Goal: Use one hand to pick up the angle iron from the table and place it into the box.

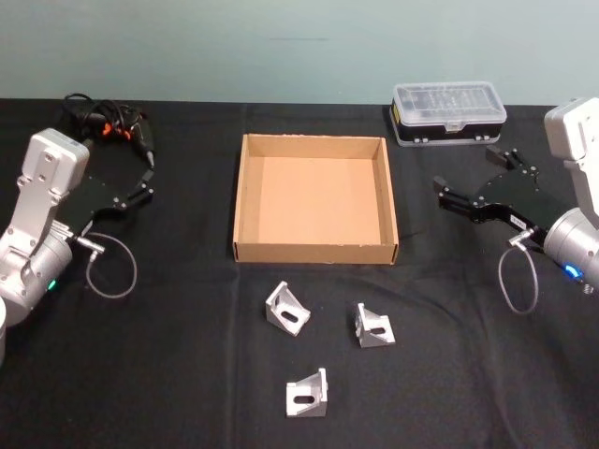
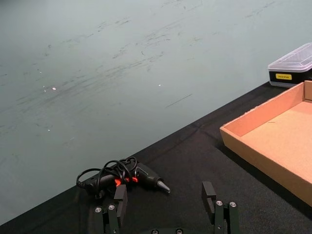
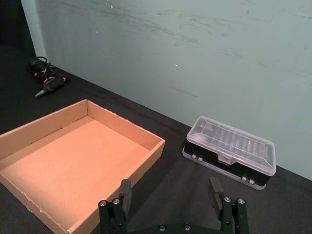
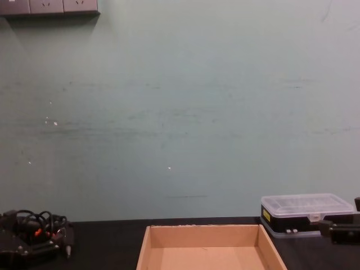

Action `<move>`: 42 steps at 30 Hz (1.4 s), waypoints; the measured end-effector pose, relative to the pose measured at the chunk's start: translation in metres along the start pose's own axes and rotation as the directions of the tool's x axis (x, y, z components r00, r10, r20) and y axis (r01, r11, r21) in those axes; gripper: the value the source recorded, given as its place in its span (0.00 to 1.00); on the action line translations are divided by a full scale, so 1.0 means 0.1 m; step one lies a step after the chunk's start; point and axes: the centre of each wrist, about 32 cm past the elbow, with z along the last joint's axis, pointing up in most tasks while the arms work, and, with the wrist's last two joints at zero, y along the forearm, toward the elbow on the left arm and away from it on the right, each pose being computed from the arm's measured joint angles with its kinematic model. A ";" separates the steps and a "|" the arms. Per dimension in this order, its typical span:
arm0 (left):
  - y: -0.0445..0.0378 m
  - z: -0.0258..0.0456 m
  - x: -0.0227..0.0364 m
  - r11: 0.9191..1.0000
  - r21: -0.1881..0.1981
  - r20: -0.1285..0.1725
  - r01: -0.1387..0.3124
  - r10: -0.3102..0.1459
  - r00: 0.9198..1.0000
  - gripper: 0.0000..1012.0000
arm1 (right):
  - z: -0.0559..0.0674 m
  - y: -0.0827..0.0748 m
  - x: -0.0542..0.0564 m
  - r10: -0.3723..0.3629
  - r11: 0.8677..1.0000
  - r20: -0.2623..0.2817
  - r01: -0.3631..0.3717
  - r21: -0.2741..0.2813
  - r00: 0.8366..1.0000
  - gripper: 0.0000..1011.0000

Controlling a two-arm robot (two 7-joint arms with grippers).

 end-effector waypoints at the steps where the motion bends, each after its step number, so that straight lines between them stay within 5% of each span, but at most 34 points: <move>1: 0.000 0.000 0.000 1.000 0.000 0.000 0.000 0.000 1.000 0.99 | 0.00 0.00 0.00 0.000 1.000 0.000 0.000 0.000 1.000 0.99; 42: 0.000 0.000 0.000 1.000 0.000 0.000 0.000 0.000 1.000 0.99 | 0.03 0.01 0.02 0.036 0.999 -0.025 -0.035 0.022 0.999 0.99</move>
